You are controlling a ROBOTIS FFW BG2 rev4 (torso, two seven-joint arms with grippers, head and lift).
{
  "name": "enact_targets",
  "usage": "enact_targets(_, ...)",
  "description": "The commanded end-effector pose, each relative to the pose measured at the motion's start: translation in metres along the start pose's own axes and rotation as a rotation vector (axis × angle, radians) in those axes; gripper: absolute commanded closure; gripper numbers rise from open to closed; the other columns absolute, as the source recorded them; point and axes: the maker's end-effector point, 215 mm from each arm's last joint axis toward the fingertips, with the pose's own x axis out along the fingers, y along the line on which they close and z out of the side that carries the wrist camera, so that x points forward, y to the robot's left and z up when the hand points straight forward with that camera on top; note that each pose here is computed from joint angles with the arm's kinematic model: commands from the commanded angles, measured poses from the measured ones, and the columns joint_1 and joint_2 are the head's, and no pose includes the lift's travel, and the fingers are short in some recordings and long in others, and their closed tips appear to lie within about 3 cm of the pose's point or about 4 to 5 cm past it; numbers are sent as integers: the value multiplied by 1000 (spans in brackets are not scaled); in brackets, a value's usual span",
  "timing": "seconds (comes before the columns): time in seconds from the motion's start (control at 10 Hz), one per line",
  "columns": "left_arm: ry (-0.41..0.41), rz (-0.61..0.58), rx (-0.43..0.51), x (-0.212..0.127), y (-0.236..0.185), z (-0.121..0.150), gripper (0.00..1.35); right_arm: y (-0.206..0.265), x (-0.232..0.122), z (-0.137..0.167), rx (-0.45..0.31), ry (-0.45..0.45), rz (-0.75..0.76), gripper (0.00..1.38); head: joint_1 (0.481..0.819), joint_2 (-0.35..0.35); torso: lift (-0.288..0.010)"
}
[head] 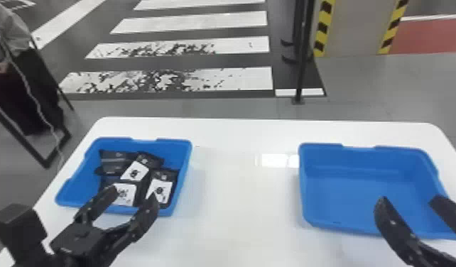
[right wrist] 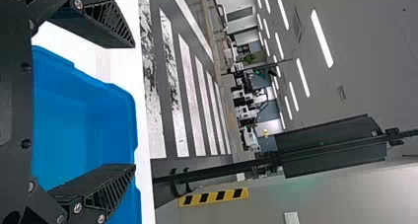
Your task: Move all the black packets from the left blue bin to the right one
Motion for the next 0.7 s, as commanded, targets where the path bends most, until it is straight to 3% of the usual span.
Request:
enact_targets(0.0, 0, 2, -4, 0, 0, -1, 219, 0, 0, 0, 0, 0, 0, 170, 695, 132, -144)
enact_targets(0.6, 5, 3, -5, 0, 1, -2, 219, 0, 0, 0, 1, 0, 1, 170, 695, 133, -144)
